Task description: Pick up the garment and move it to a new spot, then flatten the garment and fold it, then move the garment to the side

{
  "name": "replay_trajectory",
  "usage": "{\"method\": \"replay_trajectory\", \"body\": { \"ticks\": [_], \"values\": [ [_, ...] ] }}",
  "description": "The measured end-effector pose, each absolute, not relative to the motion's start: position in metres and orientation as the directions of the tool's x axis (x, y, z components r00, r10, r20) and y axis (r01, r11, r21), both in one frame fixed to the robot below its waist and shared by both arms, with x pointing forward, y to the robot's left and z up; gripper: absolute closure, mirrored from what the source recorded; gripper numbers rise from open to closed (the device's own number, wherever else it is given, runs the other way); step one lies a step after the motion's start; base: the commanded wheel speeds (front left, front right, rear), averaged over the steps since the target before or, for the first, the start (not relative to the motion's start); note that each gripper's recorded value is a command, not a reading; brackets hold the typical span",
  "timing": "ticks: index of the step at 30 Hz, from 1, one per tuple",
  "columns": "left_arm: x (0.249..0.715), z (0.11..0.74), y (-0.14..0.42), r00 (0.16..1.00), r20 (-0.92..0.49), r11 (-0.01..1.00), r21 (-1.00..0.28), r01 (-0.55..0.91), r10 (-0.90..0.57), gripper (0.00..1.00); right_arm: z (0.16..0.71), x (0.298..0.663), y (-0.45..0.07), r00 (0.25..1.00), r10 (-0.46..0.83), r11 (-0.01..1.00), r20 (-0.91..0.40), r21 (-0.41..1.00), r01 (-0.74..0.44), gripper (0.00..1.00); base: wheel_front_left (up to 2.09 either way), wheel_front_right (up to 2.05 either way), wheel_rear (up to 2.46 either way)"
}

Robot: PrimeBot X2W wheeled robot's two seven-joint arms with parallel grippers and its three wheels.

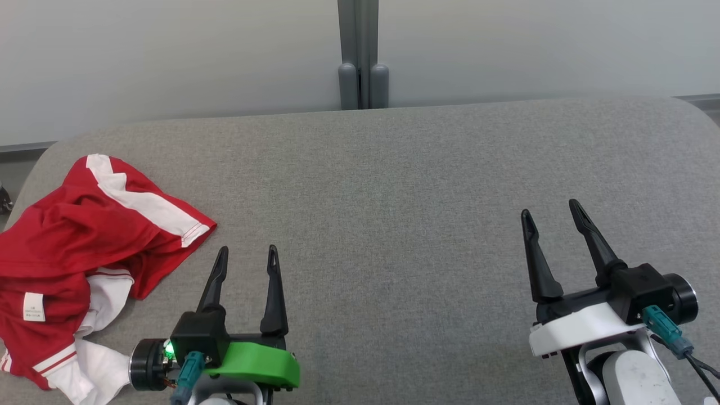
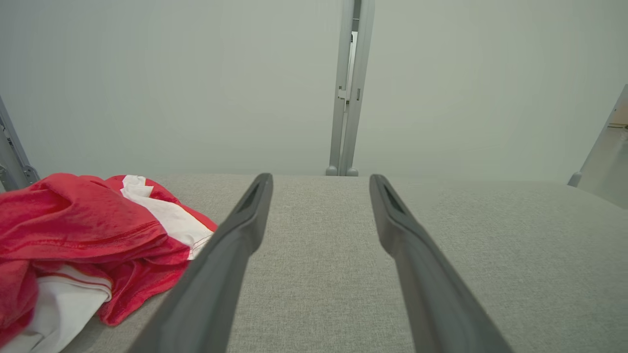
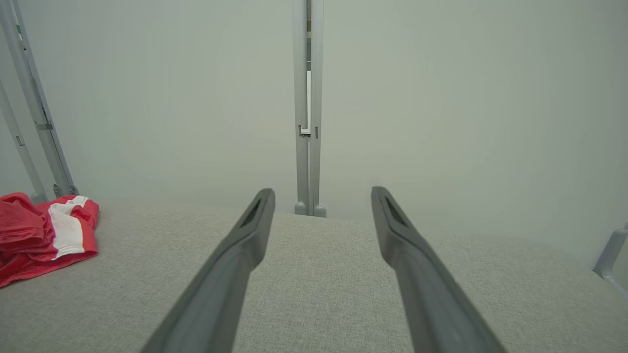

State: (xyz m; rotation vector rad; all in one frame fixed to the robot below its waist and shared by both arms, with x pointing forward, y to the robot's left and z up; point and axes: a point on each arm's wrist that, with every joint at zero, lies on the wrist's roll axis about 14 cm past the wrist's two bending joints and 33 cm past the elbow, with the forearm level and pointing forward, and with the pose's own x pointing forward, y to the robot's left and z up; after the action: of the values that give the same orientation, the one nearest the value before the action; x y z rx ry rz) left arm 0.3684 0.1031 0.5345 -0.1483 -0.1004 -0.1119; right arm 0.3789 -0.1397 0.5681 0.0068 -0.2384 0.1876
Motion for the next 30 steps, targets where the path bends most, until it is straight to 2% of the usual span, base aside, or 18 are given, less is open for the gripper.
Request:
{"method": "replay_trajectory", "body": {
  "ticks": [5,10,19,30],
  "values": [
    [0.368,0.538,0.102,0.986,0.126,0.969,-0.205,0.134,-0.110,0.00,0.575,0.379,-0.140,0.948,0.174,0.979,0.266,0.057,-0.196,0.00,0.00,0.00,0.00],
    [0.367,0.530,0.108,0.988,0.113,0.968,-0.214,0.130,-0.107,0.00,0.574,0.378,-0.146,0.951,0.143,0.971,0.274,0.148,-0.189,0.00,0.00,0.00,0.00],
    [0.365,0.521,0.104,0.984,0.106,0.975,-0.158,0.157,-0.142,0.00,0.565,0.377,-0.147,0.956,0.139,0.971,0.259,0.155,-0.183,0.00,0.00,0.00,0.00],
    [0.363,0.520,0.094,0.978,0.116,0.976,-0.112,0.184,-0.171,0.00,0.561,0.377,-0.139,0.952,0.171,0.977,0.253,0.085,-0.198,0.00,0.00,0.00,0.00]
  ]
}}
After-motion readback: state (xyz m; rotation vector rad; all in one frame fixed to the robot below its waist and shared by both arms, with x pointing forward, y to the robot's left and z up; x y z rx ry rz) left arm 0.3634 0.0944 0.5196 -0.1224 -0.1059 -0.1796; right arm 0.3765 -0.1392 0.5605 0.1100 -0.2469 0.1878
